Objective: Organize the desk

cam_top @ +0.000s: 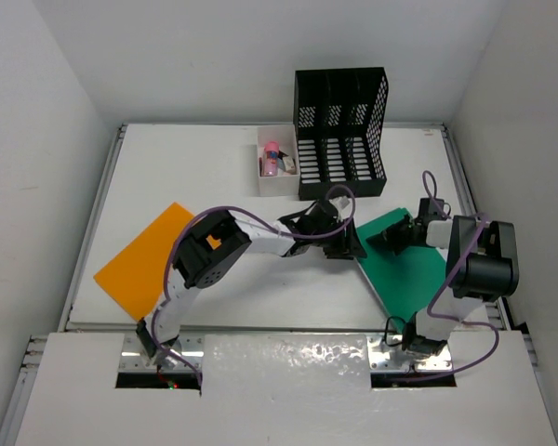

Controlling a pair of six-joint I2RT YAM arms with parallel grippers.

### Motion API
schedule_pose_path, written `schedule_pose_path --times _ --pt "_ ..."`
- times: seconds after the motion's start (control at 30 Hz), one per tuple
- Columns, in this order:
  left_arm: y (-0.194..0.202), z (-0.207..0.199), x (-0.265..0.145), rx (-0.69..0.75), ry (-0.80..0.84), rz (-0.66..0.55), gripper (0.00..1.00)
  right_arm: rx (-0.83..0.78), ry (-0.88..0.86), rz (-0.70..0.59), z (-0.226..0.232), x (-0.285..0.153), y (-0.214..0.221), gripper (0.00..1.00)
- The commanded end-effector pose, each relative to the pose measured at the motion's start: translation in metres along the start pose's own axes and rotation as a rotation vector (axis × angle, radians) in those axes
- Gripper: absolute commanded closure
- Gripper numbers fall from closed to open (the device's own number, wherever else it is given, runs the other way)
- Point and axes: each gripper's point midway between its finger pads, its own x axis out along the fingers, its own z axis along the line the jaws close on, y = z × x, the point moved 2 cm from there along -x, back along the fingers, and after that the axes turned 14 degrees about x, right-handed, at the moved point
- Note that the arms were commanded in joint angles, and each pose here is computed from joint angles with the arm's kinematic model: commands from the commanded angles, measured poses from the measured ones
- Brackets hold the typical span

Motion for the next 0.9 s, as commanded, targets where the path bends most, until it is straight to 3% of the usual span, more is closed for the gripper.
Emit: schedule_pose_path --times 0.0,0.2,0.3,0.33,0.37,0.47,0.53,0.57,0.83,0.87 --pt "-0.056 -0.058 0.000 0.098 0.160 -0.213 0.56 0.103 0.403 0.036 -0.103 -0.005 0.026 1.00" --pt "-0.066 -0.049 -0.002 0.089 0.052 -0.264 0.57 0.124 0.401 0.043 -0.105 -0.005 0.026 1.00" --pt "-0.076 -0.040 -0.006 0.078 -0.040 -0.310 0.45 0.130 0.397 0.045 -0.104 -0.005 0.026 1.00" --pt "-0.078 -0.039 -0.007 0.079 -0.056 -0.322 0.47 0.133 0.396 0.045 -0.104 -0.005 0.026 1.00" --pt "-0.084 -0.037 -0.009 0.079 -0.081 -0.347 0.65 0.136 0.397 0.043 -0.105 -0.005 0.026 1.00" --pt "-0.084 -0.029 -0.003 0.072 -0.128 -0.327 0.87 0.140 0.393 0.045 -0.104 -0.005 0.026 1.00" --pt "-0.079 -0.024 0.004 0.068 -0.134 -0.302 0.91 0.143 0.392 0.044 -0.105 -0.005 0.026 1.00" --pt "-0.079 -0.023 0.006 0.062 -0.140 -0.295 1.00 0.144 0.390 0.041 -0.105 -0.005 0.026 1.00" --pt "-0.091 -0.026 -0.008 0.073 -0.171 -0.301 1.00 -0.014 0.363 -0.077 -0.075 -0.020 -0.001 1.00" --pt "-0.094 -0.029 -0.014 0.078 -0.178 -0.296 1.00 -0.045 0.351 -0.106 -0.069 -0.024 -0.006 0.94"
